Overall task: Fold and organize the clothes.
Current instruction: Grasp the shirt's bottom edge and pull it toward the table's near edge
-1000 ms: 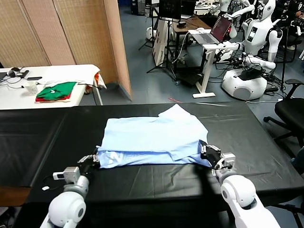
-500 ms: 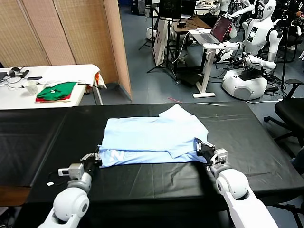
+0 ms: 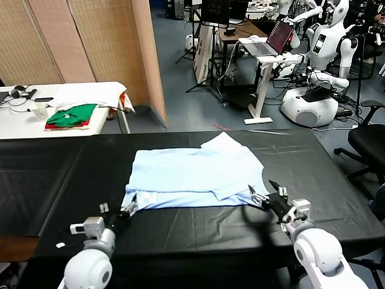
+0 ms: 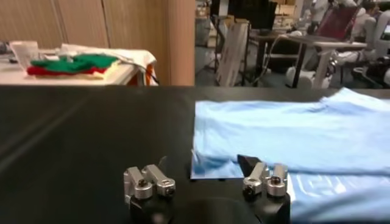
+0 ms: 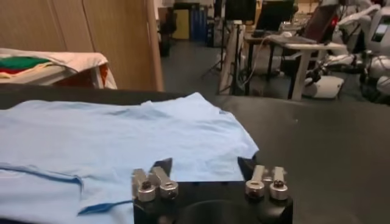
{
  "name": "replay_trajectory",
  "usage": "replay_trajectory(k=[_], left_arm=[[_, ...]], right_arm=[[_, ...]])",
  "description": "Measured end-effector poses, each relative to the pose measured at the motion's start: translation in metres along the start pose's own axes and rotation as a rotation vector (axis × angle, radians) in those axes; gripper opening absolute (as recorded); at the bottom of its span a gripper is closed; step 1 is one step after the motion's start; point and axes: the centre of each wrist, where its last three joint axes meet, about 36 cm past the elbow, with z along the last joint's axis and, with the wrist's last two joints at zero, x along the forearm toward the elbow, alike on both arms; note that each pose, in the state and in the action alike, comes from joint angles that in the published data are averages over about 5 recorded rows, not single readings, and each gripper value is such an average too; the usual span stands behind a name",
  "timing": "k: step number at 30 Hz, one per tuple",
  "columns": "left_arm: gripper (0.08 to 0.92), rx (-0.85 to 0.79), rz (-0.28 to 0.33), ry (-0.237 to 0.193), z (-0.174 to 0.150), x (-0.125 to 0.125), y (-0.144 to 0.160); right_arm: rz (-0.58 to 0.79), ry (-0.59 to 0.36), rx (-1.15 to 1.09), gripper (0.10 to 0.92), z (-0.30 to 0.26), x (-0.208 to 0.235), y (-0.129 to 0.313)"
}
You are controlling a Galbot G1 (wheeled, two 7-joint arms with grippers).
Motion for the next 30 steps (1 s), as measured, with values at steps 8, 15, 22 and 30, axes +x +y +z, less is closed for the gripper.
replay_trajectory(k=[8, 15, 22, 30], left_arm=[[0.318, 0.010, -0.021, -0.018, -0.002, 0.002, -0.002], [0.762, 0.026, -0.018, 0.003, 0.000, 0.020, -0.005], [0.906, 0.054, 0.005, 0.062, 0.012, 0.039, -0.015], [0.900, 0.058, -0.003, 0.102, 0.024, 0.048, -0.013]], right_arm=[[-0.012, 0.046, -0.055, 0.547, -0.009, 0.029, -0.007], [-0.005, 0.026, -0.044, 0.886, -0.017, 0.070, -0.014], [-0.002, 0.071, -0.077, 0.907, 0.000, 0.092, -0.021], [-0.006, 0.112, -0.090, 0.800, 0.015, 0.102, -0.017]])
